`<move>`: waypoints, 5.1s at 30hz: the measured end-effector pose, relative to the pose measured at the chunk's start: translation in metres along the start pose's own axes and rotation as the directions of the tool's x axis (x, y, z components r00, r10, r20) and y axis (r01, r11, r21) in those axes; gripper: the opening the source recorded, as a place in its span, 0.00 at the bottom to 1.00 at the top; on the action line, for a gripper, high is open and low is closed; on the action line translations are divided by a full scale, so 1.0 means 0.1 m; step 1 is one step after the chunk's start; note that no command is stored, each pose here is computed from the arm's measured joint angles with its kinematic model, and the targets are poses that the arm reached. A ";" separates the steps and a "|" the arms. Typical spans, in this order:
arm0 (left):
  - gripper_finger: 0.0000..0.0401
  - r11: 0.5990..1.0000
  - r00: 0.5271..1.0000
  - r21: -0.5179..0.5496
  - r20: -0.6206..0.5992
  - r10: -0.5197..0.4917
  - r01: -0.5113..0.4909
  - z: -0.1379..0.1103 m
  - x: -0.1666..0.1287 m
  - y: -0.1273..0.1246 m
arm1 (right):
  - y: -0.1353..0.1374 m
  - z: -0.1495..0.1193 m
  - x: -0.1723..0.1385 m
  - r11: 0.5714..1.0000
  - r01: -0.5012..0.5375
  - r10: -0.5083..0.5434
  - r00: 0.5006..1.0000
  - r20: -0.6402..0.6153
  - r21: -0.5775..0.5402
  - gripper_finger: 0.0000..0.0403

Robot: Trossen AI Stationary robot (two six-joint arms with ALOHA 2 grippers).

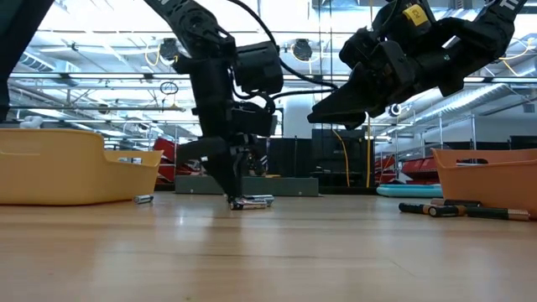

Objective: Sort batteries
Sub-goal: Put the silver battery into the yellow bin

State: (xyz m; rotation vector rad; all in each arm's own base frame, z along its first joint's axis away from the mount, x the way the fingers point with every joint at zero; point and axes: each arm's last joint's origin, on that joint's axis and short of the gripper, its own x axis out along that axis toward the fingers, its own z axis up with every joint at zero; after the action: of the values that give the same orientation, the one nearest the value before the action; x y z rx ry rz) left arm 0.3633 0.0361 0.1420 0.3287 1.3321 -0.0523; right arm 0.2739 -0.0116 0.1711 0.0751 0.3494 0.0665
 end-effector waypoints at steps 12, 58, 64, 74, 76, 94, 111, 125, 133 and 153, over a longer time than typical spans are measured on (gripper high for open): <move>0.04 0.944 0.976 -0.292 -0.102 -0.191 0.154 -0.29 -0.86 -0.09 | -0.01 -0.02 0.00 1.000 0.005 -0.005 1.000 -0.023 -0.027 0.41; 0.16 0.682 0.959 -0.731 -0.203 -0.198 -0.014 -1.60 -0.48 -0.13 | 0.06 -0.05 0.01 1.000 0.011 -0.010 0.999 -0.043 0.023 0.41; 0.28 0.686 0.960 -0.727 -0.199 -0.196 -0.011 -1.59 -0.48 -0.13 | 0.06 -0.05 0.01 1.000 0.013 -0.012 0.999 -0.043 0.023 0.41; 0.30 0.689 0.961 -0.724 -0.200 -0.190 -0.015 -1.54 -0.54 -0.09 | 0.06 -0.05 0.01 1.000 0.013 -0.012 0.999 -0.043 0.023 0.41; 0.31 0.691 0.958 -0.723 -0.201 -0.203 -0.005 -1.52 -0.58 -0.08 | 0.06 -0.05 0.01 1.000 0.013 -0.012 0.999 -0.042 0.024 0.41; 0.34 0.891 0.991 -0.434 0.064 -0.116 0.133 -0.81 -1.07 -0.47 | 0.06 -0.05 0.01 0.999 0.013 -0.011 0.999 -0.049 0.031 0.41; 0.58 0.920 0.990 -0.389 0.141 -0.001 0.056 -0.12 -0.65 -0.49 | 0.05 -0.06 -0.01 0.999 0.032 -0.032 0.997 -0.070 0.000 0.41; 0.47 0.845 0.959 -0.497 0.276 -0.061 0.197 0.11 -0.39 -0.43 | 0.04 -0.08 -0.07 0.996 0.092 -0.094 0.987 -0.128 -0.024 0.41; 0.45 0.813 0.955 -0.534 0.284 -0.085 0.231 0.25 -0.35 -0.56 | 0.05 0.03 -0.24 0.987 0.157 -0.158 0.980 -0.123 -0.024 0.41; 0.45 0.841 0.983 -0.516 0.161 -0.090 0.161 0.37 0.00 -0.47 | 0.10 0.02 -0.30 0.980 0.192 -0.199 0.967 -0.161 -0.059 0.41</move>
State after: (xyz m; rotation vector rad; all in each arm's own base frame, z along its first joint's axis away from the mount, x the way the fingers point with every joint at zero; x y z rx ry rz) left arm 0.3879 -0.0187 0.1401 -0.2311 1.1810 0.1806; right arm 0.2461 -0.0042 0.1837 -0.0078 0.5206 -0.1163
